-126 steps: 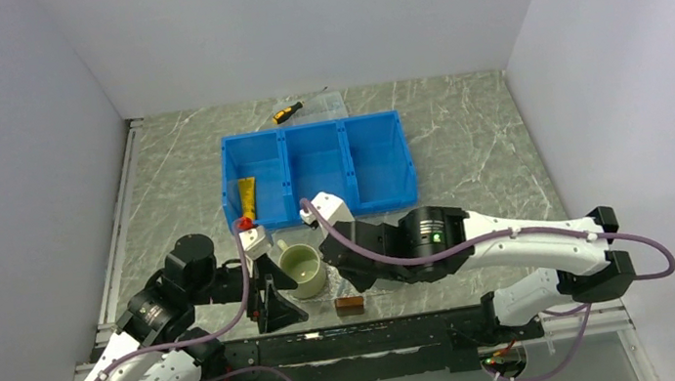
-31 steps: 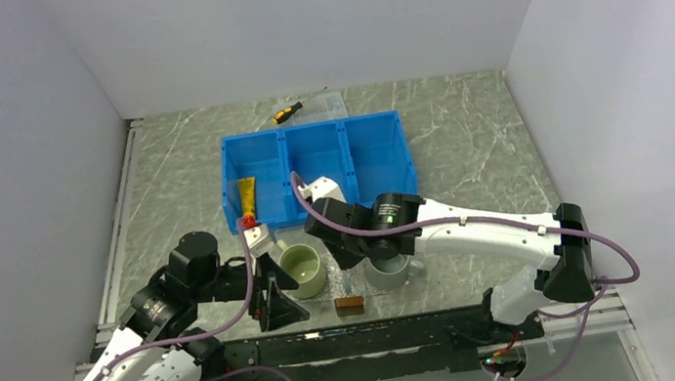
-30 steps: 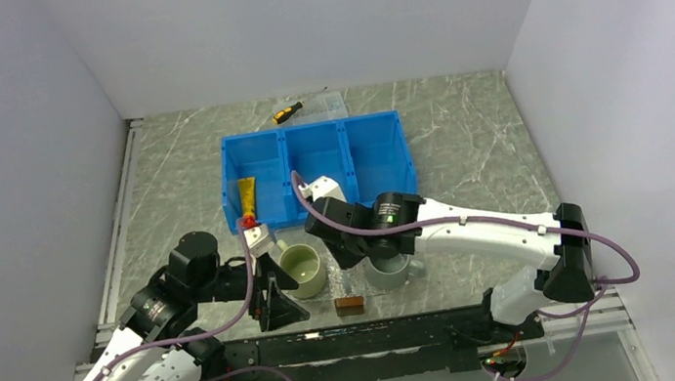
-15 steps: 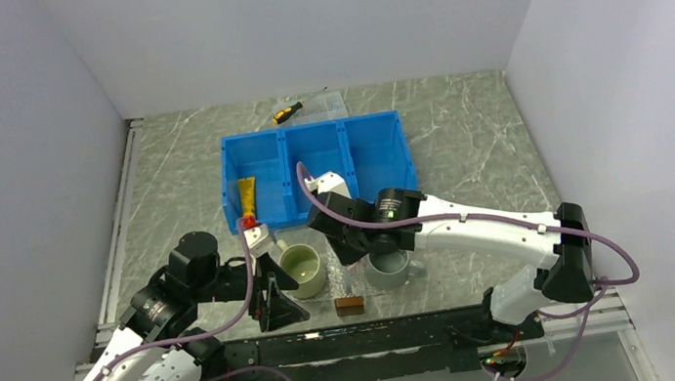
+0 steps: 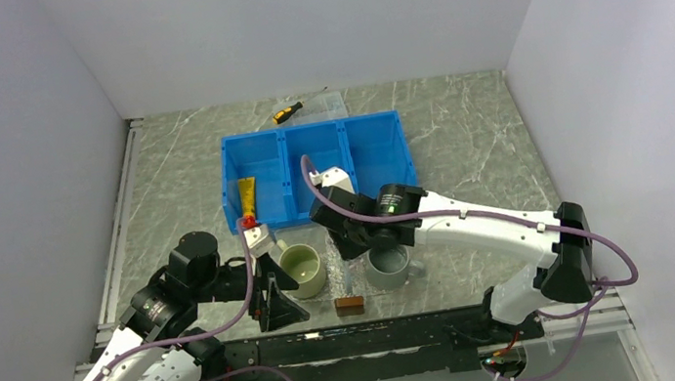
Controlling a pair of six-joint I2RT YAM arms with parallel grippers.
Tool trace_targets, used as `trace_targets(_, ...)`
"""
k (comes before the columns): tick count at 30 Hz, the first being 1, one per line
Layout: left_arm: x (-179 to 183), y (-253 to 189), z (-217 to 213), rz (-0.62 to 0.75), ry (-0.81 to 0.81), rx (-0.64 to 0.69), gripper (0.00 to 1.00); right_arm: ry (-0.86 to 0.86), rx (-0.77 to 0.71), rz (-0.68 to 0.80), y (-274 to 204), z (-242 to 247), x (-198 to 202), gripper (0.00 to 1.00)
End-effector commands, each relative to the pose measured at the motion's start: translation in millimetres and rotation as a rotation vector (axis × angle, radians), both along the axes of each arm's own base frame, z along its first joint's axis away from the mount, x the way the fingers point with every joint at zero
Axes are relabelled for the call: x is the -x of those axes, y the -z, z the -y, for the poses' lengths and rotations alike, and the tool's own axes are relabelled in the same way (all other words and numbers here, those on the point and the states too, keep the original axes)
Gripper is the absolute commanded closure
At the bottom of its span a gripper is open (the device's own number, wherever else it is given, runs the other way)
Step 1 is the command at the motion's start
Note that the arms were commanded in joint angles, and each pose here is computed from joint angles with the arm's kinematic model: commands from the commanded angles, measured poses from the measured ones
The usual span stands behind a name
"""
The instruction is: Prepare toiletry sets of a toothbrush and toothpaste on the tray
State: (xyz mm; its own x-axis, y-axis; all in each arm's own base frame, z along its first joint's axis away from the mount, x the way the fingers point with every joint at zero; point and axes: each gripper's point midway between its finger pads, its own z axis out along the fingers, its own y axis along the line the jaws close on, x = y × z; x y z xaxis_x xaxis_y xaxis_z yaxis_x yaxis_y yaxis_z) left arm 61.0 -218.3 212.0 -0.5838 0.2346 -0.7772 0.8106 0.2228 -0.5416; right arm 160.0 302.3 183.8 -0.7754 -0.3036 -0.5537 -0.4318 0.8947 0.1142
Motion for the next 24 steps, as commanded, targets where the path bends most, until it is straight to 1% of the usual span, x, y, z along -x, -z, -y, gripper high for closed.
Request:
trace_targets(1,-2,-10,3,0.022,0.008,0.03,0.01,0.024,-0.002,0.01,0,3,-6,0.83)
trace_targets(4,-1,-11,3,0.023,0.01,0.031,0.01,0.022,-0.007,0.009,1,1,-7,0.82)
trace_targets(12,-1,-11,3,0.023,0.009,0.031,0.01,0.025,-0.021,0.021,-4,-3,-13,0.74)
trace_targets(24,-1,-10,3,0.02,0.012,0.03,0.01,0.041,-0.035,0.045,-14,-1,-19,0.73)
